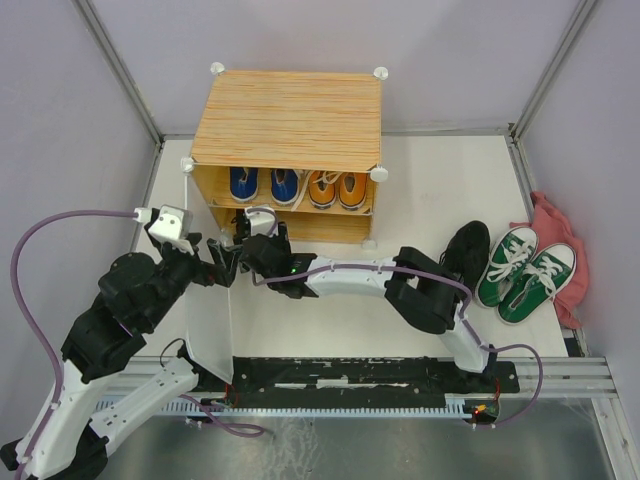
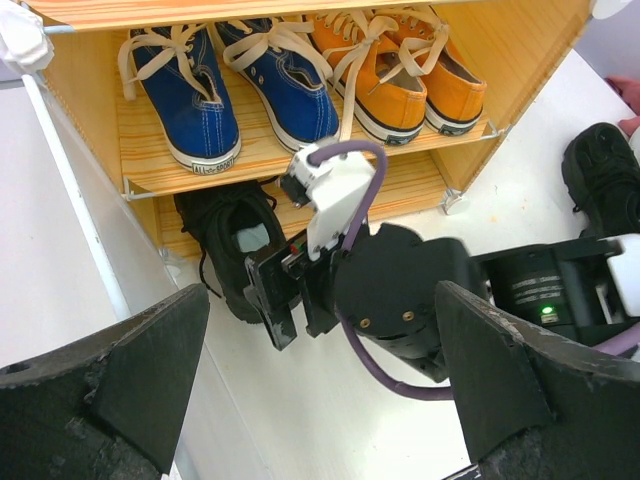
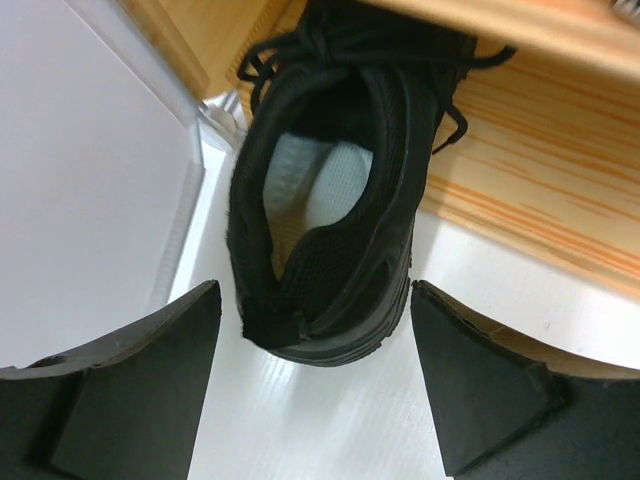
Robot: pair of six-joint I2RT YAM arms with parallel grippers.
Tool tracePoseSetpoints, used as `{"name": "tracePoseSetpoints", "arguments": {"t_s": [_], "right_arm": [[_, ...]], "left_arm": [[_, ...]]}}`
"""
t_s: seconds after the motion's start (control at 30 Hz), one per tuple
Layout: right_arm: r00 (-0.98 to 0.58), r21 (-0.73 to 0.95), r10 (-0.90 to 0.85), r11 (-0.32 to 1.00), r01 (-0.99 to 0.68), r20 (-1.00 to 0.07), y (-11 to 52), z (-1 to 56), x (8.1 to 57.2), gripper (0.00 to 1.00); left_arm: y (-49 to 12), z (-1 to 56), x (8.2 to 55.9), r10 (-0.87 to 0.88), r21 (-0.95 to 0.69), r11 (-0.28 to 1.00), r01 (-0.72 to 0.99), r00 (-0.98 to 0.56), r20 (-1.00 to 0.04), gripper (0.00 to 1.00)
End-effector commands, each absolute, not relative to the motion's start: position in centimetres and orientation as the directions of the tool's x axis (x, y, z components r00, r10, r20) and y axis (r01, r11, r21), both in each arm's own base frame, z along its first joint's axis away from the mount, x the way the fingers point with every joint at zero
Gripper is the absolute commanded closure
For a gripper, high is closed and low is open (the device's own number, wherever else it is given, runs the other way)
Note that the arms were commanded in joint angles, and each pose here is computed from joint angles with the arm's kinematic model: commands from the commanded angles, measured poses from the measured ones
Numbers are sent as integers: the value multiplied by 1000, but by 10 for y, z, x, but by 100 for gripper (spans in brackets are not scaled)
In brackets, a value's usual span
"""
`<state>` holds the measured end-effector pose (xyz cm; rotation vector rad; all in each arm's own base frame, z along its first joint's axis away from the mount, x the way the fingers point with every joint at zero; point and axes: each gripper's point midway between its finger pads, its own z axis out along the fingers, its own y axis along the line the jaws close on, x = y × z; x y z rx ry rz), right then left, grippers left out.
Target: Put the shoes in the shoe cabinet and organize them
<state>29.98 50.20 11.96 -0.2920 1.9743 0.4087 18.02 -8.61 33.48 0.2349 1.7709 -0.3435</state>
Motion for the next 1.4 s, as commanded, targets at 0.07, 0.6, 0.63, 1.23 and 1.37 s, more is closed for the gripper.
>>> {"name": "tracePoseSetpoints", "arguments": {"t_s": [0.07, 0.6, 0.63, 1.23, 1.37], "right_arm": [[-416, 187, 27, 919, -348, -909, 514, 110, 307, 17], [-125, 105, 62, 920, -377, -990, 509, 162, 332, 95], [-104, 103, 69, 922, -374, -992, 509, 169, 334, 95], [123, 73, 113, 955, -289, -986, 513, 205, 350, 98], [156, 49, 96, 959, -280, -983, 505, 209, 337, 98]], "left_arm": [[-84, 348, 181, -58, -116, 935, 335, -177, -983, 0], [-81, 343, 178, -56, -113, 936, 333, -174, -983, 0], [-81, 343, 178, -56, -113, 936, 333, -175, -983, 0], [-88, 328, 183, -47, -117, 935, 336, -208, -977, 0], [-89, 329, 184, -49, -118, 934, 337, -208, -977, 0]]}}
